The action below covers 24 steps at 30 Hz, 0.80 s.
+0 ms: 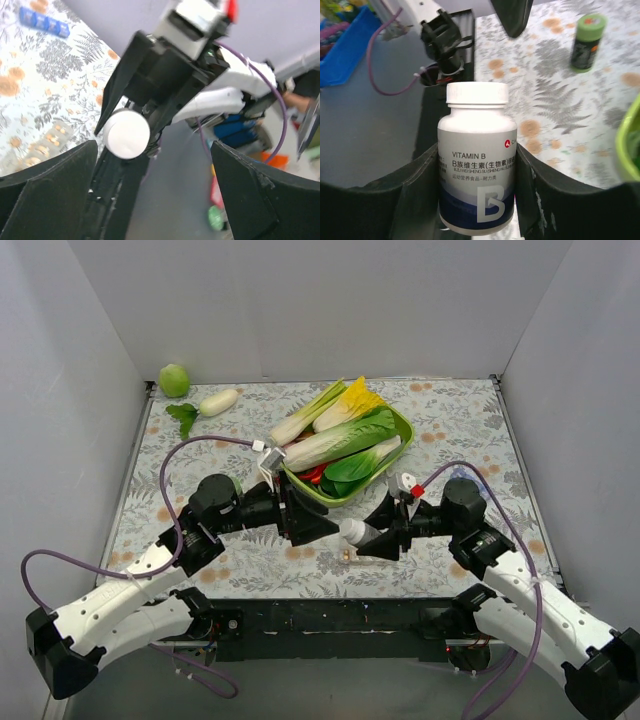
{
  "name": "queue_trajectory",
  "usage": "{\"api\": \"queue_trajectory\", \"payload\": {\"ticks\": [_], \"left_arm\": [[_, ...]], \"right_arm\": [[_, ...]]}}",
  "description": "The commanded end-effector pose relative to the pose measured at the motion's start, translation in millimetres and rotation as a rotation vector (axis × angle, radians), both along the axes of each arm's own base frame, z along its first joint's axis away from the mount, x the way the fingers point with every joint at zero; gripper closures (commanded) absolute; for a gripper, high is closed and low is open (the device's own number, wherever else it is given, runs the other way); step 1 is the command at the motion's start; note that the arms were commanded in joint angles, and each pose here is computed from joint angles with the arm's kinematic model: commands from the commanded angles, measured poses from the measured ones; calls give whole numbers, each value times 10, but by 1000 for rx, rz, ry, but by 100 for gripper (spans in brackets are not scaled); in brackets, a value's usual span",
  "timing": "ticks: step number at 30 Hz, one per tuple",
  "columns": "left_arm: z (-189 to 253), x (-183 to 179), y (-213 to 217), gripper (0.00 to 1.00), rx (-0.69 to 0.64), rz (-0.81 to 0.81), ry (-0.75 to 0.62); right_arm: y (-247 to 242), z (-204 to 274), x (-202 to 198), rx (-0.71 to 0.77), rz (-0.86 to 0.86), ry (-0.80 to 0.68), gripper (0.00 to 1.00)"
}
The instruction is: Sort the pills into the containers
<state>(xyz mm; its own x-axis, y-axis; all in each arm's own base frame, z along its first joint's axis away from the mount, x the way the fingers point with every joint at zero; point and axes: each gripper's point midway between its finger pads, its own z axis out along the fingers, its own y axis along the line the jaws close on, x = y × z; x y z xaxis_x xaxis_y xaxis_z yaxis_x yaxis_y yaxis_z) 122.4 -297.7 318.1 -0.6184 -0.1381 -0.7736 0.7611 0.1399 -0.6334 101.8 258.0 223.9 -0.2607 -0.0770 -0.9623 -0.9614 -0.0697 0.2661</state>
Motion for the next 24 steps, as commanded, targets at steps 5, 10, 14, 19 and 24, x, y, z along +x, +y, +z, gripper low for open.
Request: {"api": "queue_trajectory", "payload": {"ticks": [5, 10, 14, 19, 24], "left_arm": [[311, 356, 2, 2, -178, 223, 437], [397, 496, -126, 2, -200, 246, 552], [359, 632, -223, 2, -195, 300, 606], [303, 749, -295, 2, -195, 351, 646], [211, 801, -439, 3, -161, 364, 660]], "right_arm": [[-278, 369, 783, -212, -301, -598, 99], [-424, 456, 993, -303, -386, -757, 99], [-478, 484, 1063, -333, -418, -823, 99], [-464, 509, 1048, -323, -413, -841, 99], [-417, 477, 1014, -314, -392, -828, 99]]}}
